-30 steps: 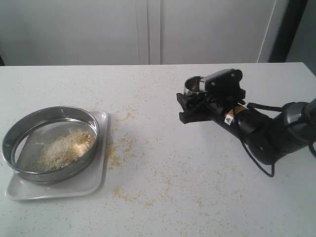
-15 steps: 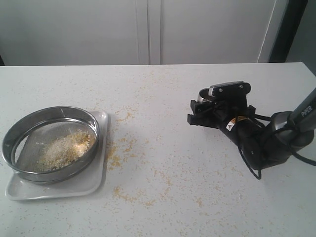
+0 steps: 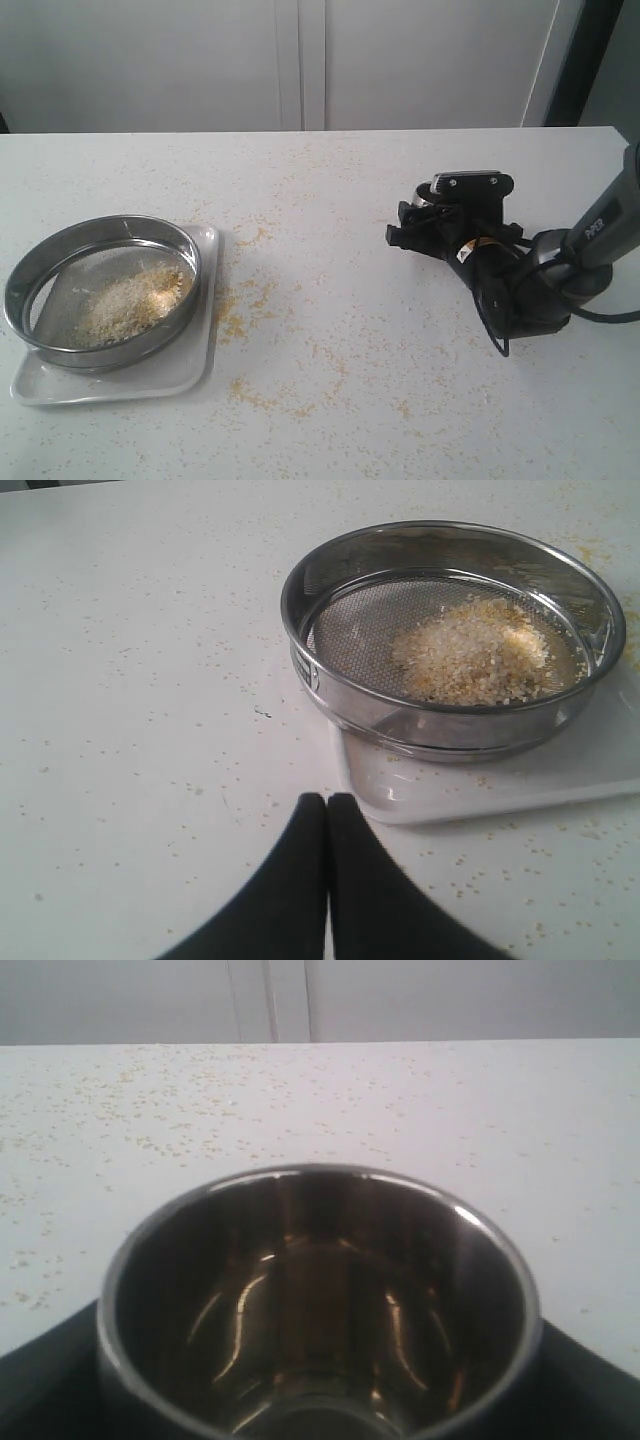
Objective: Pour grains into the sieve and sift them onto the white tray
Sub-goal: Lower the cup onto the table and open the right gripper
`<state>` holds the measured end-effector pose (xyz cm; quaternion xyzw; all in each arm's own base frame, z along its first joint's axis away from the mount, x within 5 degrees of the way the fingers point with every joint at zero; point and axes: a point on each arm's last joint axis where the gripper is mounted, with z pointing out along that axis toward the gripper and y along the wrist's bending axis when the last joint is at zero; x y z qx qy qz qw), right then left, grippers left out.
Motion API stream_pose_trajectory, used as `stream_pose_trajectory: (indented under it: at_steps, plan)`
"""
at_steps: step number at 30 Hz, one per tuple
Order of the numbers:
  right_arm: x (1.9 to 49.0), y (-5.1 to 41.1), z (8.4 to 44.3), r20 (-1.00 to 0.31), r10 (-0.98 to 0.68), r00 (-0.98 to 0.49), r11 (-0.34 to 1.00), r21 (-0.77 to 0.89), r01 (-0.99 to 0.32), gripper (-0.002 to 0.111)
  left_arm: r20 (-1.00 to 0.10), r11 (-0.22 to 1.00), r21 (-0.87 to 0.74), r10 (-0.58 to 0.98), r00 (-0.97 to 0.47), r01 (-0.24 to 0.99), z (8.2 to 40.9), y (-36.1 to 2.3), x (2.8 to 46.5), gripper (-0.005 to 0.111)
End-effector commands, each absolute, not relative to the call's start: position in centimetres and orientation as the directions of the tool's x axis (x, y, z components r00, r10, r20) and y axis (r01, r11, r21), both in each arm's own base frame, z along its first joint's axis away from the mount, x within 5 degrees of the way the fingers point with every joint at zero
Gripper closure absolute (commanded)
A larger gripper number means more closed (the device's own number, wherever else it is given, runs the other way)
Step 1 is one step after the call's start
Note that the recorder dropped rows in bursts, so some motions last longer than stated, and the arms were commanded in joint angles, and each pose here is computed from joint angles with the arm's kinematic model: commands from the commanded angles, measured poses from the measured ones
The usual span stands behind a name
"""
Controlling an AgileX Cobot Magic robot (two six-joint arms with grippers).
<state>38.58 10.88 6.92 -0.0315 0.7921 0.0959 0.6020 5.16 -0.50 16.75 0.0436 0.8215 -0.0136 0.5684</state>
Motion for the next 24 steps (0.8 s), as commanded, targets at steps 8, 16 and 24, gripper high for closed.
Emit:
stream_pose_trajectory:
  at_steps: [8, 16, 24]
  plan:
    - [38.7, 10.2, 5.4, -0.962, -0.013, -0.274, 0.99, 0.026, -0.138, 0.108, -0.935, 0.996, 0.027, 0.054, -0.35, 0.082, 16.6, -0.5, 5.1, 0.107]
    - [39.1, 9.6, 5.4, -0.965, 0.033, -0.262, 0.997, 0.051, -0.063, 0.108, -0.935, 0.996, 0.027, 0.054, -0.35, 0.082, 16.6, -0.5, 5.1, 0.107]
    - [39.1, 9.3, 5.4, -0.963, 0.057, -0.264, 0.998, 0.065, -0.019, 0.108, -0.935, 0.996, 0.027, 0.054, -0.35, 0.082, 16.6, -0.5, 5.1, 0.107]
